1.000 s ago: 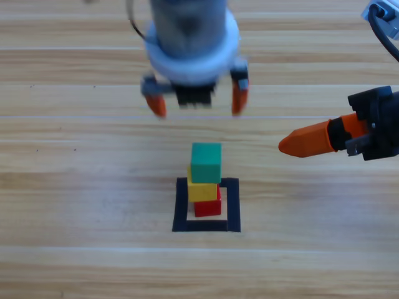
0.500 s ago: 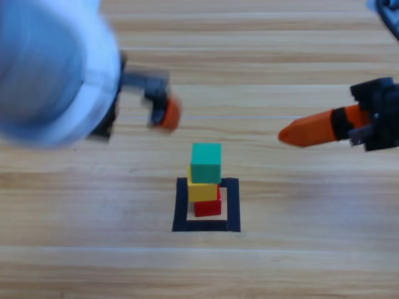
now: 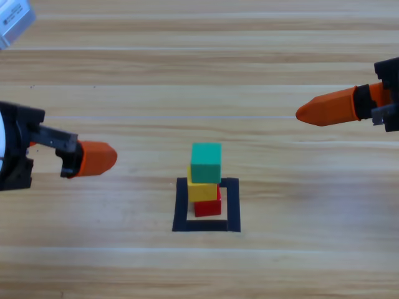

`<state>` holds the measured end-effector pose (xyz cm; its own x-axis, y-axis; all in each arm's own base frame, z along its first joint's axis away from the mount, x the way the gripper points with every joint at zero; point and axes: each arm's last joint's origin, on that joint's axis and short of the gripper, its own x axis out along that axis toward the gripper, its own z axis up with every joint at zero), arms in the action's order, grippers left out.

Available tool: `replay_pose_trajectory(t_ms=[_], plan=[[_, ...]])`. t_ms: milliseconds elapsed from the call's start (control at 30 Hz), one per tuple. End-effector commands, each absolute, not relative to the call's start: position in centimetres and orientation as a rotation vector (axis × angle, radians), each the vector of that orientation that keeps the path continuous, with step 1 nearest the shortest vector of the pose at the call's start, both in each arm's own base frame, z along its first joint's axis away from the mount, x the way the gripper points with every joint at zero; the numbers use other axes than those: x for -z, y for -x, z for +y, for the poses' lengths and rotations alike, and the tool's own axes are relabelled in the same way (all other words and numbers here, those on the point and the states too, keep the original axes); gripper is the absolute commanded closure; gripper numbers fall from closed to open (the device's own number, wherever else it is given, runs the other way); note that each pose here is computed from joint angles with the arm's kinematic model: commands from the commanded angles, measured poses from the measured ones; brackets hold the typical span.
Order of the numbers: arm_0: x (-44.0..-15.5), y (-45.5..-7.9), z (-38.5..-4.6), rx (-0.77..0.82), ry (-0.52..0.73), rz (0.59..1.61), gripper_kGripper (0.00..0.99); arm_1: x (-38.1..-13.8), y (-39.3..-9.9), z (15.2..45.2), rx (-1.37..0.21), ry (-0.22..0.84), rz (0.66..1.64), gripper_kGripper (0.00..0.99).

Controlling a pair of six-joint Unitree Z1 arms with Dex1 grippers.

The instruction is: Stack the blocks in the rectangular block: red at the bottom, yellow in the middle, green on top

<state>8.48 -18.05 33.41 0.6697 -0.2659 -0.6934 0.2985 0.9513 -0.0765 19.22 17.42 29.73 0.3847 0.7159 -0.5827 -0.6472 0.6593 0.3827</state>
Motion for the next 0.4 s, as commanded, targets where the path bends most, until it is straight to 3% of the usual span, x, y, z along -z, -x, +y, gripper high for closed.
replay_pose_trajectory(t_ms=[33, 400], plan=[[-32.7, -7.97, -17.54, 0.34, -0.051, 0.769, 0.0, -29.79, -19.58, 16.84, -0.857, -0.105, 0.798, 0.0], [-31.94, -7.84, -17.23, 0.345, -0.049, 0.777, 0.0, -29.85, -19.49, 16.78, -0.853, -0.106, 0.808, 0.0]])
